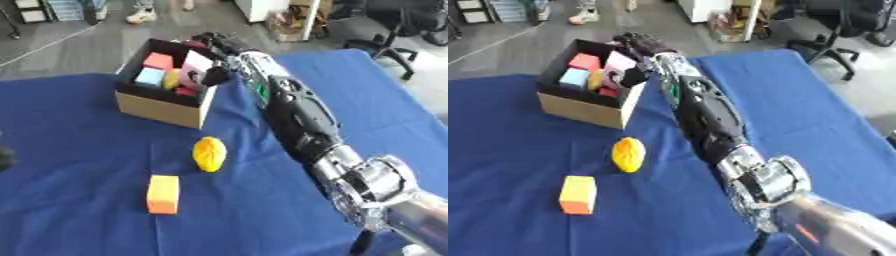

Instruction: Pick up objects on the table and place them in the box.

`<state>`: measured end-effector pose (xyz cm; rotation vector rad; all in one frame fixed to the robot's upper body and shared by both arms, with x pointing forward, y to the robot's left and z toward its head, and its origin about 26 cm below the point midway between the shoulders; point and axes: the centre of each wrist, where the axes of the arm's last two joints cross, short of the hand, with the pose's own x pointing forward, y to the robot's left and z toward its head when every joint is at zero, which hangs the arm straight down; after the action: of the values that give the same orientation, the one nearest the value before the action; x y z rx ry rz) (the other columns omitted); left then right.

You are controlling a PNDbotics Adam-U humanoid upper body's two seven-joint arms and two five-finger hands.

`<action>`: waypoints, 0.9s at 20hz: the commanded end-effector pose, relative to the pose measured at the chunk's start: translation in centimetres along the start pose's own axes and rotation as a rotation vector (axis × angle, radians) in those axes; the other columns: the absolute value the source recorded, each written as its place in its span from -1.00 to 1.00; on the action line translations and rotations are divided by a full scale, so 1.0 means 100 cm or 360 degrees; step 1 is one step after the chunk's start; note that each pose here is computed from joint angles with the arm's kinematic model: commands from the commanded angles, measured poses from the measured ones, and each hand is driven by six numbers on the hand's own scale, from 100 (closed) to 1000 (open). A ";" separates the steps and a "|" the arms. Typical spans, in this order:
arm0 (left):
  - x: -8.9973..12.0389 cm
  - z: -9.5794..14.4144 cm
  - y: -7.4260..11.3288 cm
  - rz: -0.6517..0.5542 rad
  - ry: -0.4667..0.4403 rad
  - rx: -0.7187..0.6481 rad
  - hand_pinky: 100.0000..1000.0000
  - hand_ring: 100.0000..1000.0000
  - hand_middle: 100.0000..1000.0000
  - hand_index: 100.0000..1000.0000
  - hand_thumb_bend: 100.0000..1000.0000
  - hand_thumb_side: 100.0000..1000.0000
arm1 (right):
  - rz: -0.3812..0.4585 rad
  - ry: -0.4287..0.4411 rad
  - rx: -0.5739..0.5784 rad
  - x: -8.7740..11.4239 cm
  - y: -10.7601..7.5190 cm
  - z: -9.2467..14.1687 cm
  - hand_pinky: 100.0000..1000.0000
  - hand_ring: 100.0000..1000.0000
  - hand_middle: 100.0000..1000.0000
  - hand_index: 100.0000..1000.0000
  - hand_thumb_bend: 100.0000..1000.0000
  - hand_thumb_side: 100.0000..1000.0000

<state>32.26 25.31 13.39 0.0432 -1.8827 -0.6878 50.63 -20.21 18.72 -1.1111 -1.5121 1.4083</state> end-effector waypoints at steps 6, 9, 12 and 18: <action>0.004 0.003 0.008 -0.0042 -0.0012 0.0028 0.49 0.29 0.20 0.70 -1.00 0.39 | 0.0076 -0.0351 -0.0138 -0.028 -0.045 0.021 0.76 0.65 0.71 0.98 -0.71 -0.59; 0.003 0.005 0.011 -0.0057 0.0002 0.0037 0.50 0.29 0.20 0.70 -1.00 0.40 | 0.0038 -0.0552 0.0000 -0.049 -0.047 0.045 0.74 0.61 0.60 0.90 -0.88 -0.57; 0.002 0.006 0.011 -0.0061 0.0011 0.0044 0.50 0.29 0.20 0.70 -1.00 0.40 | -0.0020 -0.0725 0.0173 -0.056 -0.046 0.066 0.74 0.59 0.52 0.85 -0.97 -0.52; 0.001 0.006 0.010 -0.0057 0.0017 0.0037 0.50 0.29 0.20 0.70 -1.00 0.41 | -0.0101 -0.0978 0.0549 -0.033 -0.021 0.080 0.73 0.58 0.50 0.85 -1.00 -0.31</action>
<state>32.00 25.91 12.95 0.0669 -1.8653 -0.6714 44.16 -26.13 18.82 -0.4407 -1.5987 1.9386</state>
